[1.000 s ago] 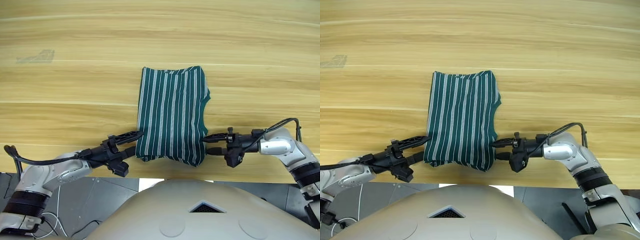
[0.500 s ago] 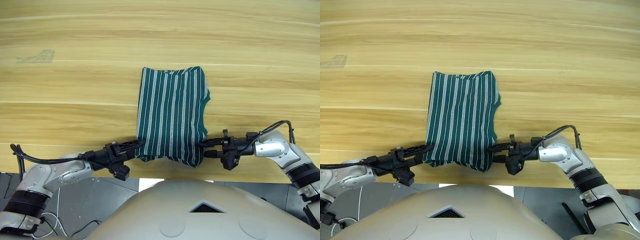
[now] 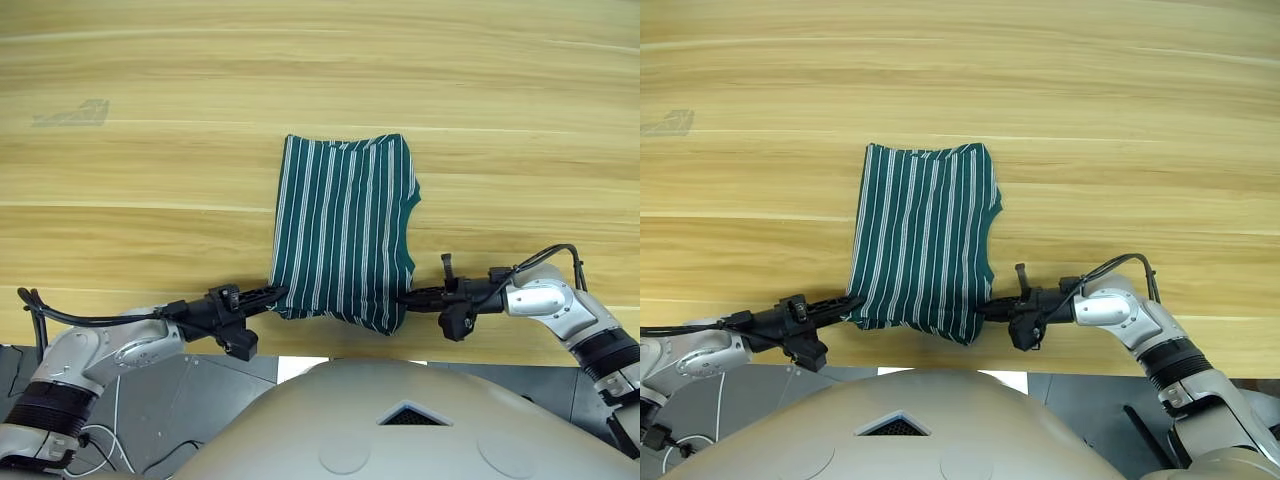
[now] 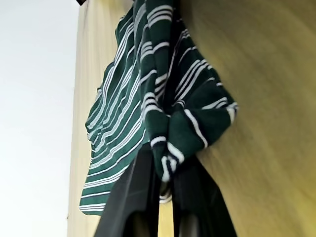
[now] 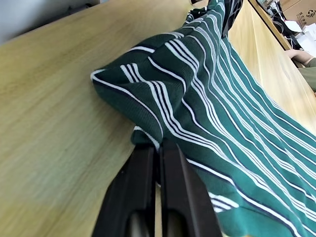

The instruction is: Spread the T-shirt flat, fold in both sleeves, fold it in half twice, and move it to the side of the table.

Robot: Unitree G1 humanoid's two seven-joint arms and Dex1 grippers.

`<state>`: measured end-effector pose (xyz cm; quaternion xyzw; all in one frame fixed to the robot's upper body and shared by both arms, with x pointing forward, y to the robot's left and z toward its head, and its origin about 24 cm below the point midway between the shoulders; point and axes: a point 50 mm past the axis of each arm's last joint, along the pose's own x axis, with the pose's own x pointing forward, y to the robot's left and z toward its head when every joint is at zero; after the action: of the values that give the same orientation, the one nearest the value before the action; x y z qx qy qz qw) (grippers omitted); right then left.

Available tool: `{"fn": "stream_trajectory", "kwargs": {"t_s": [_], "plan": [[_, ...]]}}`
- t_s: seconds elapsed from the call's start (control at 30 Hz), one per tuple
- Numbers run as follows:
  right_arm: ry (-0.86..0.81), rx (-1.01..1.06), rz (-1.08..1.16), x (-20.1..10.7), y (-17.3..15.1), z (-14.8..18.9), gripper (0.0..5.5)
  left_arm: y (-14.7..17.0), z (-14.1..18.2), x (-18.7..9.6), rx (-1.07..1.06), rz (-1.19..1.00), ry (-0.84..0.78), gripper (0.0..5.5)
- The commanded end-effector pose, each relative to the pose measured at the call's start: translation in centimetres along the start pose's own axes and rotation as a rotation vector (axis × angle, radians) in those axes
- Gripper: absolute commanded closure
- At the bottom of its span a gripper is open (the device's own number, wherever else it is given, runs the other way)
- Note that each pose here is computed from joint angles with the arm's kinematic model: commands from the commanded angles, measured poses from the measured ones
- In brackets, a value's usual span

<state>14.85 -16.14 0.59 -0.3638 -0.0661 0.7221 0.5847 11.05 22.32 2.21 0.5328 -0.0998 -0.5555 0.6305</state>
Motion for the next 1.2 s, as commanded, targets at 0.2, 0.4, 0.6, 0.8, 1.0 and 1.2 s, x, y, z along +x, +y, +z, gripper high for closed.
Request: {"fn": "stream_trajectory", "kwargs": {"t_s": [0.2,0.4,0.6,0.8,1.0,1.2], "plan": [[-0.070,0.341,-0.167,-2.2,-5.2,0.2,5.50,1.7,0.0,-1.3,-0.536,-0.037,0.089,5.36],[-0.265,0.682,-0.190,-5.1,-7.5,2.0,5.50,6.3,-0.5,-3.0,-0.656,0.049,0.080,5.36],[-0.277,0.746,-0.184,-5.4,-7.0,2.3,5.50,7.2,1.4,-3.3,-0.726,-0.021,0.023,5.36],[-0.254,0.753,-0.147,-6.0,-5.6,3.4,5.50,4.3,5.6,-4.0,-0.829,-0.255,-0.008,5.36],[-0.156,0.716,-0.233,-5.5,-6.2,1.8,5.50,5.3,3.3,-3.1,-0.895,-0.127,0.040,5.36],[-0.061,0.642,-0.403,-5.0,-8.7,-0.4,5.50,7.9,-2.1,-1.0,-0.886,0.148,0.180,5.36]]}}
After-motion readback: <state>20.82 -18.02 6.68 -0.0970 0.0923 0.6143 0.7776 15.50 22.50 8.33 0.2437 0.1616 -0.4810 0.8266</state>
